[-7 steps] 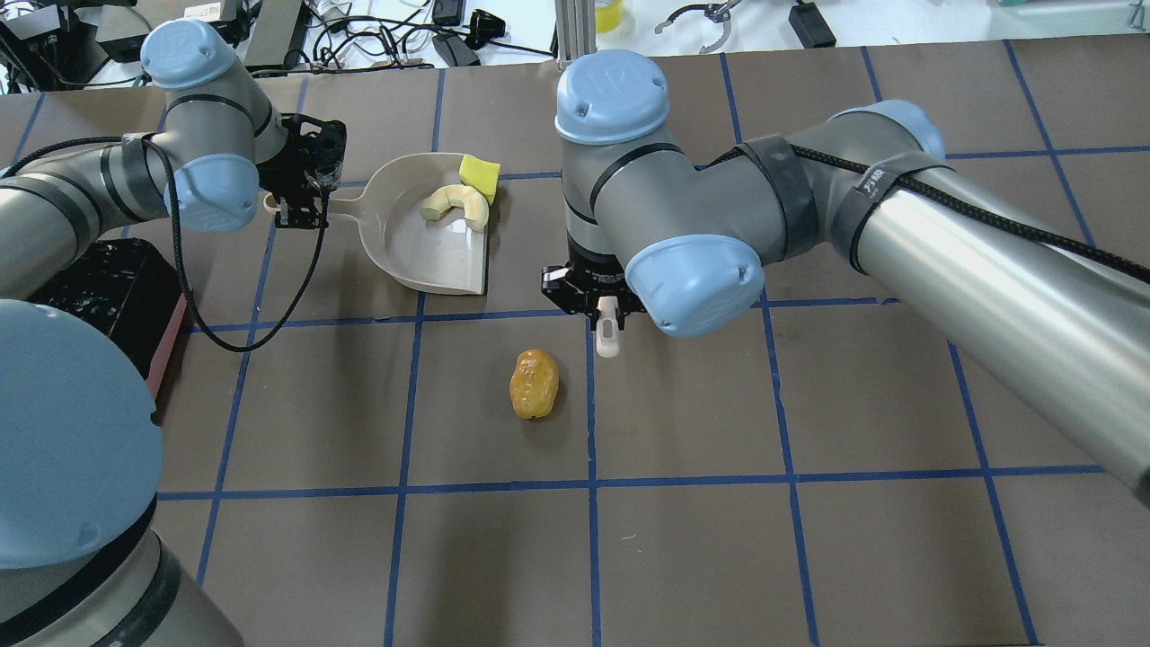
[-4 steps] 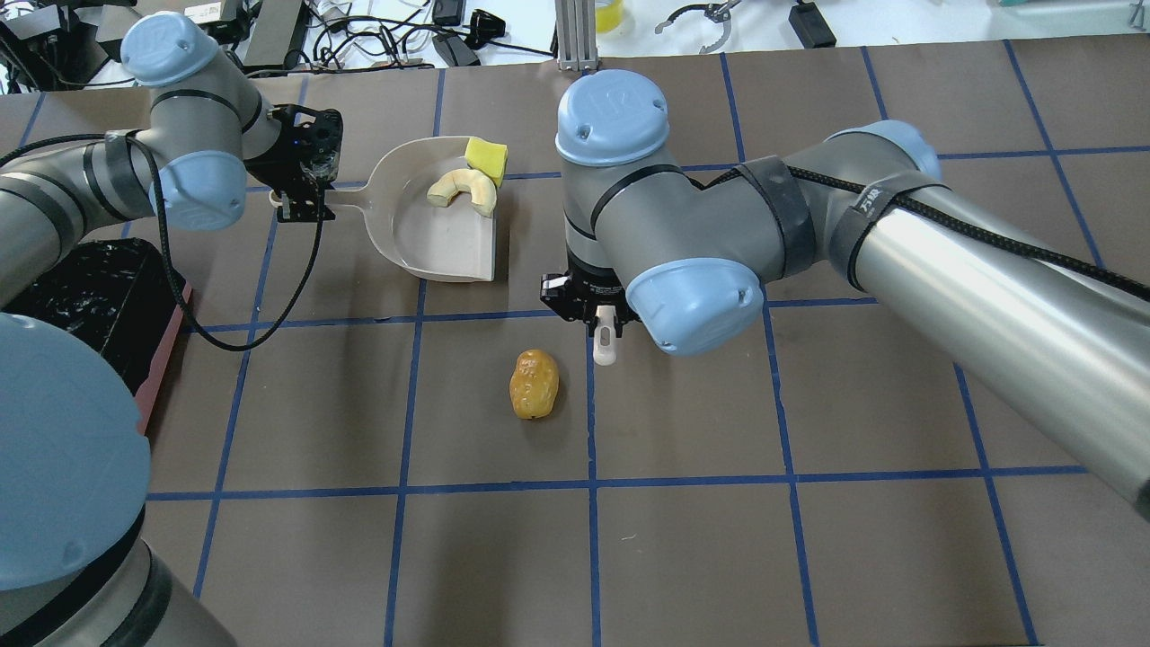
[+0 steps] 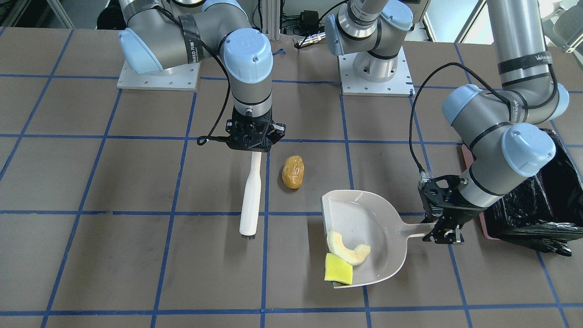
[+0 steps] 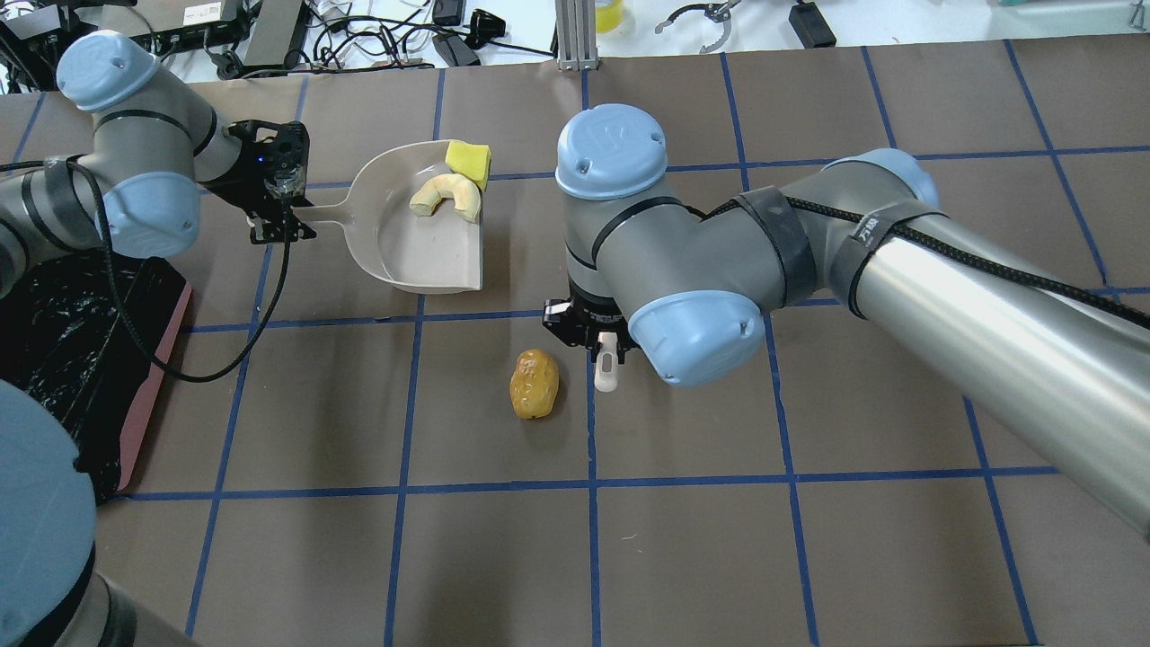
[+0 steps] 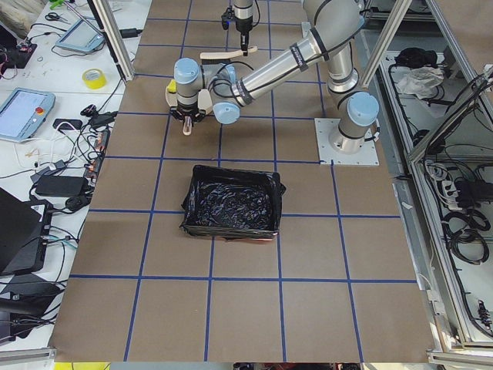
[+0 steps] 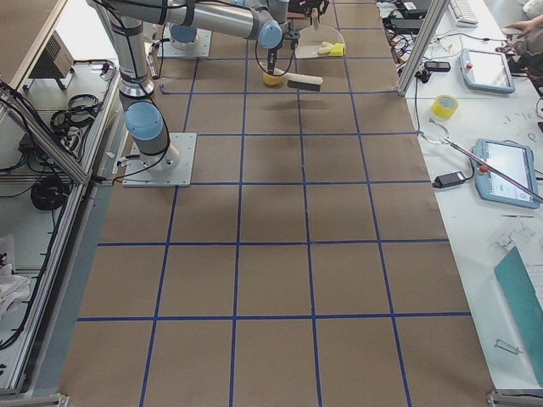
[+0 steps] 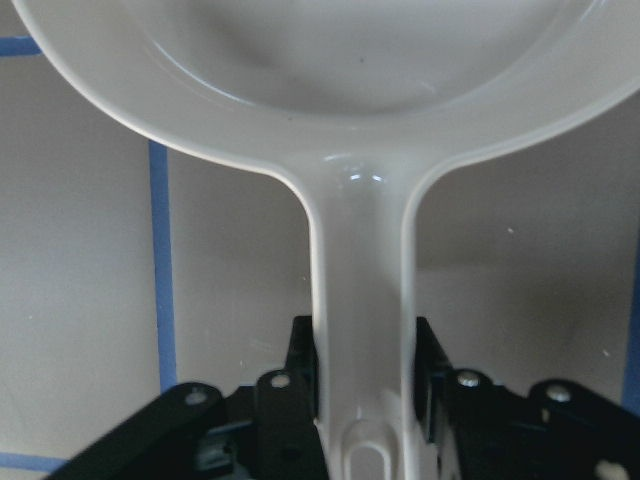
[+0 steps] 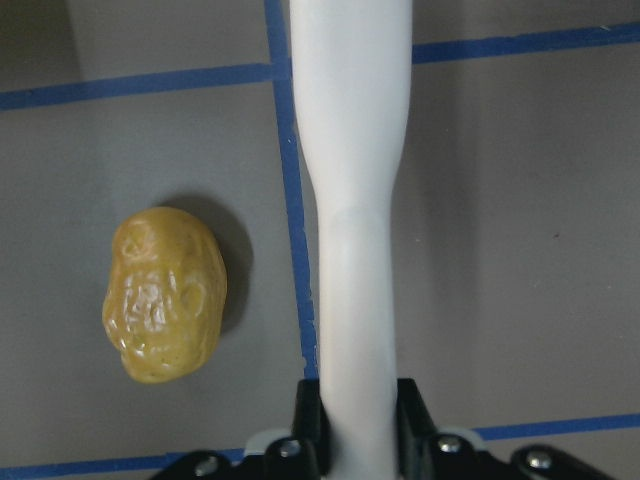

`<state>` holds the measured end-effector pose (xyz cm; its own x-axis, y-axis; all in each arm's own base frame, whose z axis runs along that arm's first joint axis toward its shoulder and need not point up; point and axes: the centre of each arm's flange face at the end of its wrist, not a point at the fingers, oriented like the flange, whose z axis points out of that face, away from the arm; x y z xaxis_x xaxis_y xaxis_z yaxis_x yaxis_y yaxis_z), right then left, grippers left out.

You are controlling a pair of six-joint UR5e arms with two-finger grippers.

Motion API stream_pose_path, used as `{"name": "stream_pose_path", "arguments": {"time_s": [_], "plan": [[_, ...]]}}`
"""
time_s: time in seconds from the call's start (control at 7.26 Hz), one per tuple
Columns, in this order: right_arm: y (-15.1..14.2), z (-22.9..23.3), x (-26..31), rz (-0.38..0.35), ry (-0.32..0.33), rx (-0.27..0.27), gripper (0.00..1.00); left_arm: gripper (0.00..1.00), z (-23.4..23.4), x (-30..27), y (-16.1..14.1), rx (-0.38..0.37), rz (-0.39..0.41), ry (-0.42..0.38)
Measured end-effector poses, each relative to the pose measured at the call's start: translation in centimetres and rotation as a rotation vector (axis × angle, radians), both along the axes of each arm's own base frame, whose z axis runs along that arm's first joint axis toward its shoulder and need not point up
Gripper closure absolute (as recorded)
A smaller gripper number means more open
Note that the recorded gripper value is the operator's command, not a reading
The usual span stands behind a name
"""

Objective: Sweep and dump trash into bin
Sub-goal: 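Move the brush with the right gripper behind the yellow potato, then sweep the yellow potato into the dustpan while the left gripper tilts the dustpan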

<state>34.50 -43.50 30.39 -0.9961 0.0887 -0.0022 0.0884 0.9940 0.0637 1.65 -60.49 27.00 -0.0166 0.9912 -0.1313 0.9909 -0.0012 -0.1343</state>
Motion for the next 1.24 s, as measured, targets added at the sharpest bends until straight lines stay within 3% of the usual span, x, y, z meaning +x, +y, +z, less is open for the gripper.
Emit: {"name": "stream_pose_path", "arguments": {"time_s": [0.69,1.24], "plan": [[4.0,-2.1,1.9,-0.028,0.021,-0.008,1.00,0.73,-0.6,-2.0,11.2,0.060,-0.095,-0.061],[8.1,-3.6,5.5,-0.071,0.000,-0.028,1.00,0.72,-2.3,-2.2,16.7,0.059,-0.110,-0.075]]}}
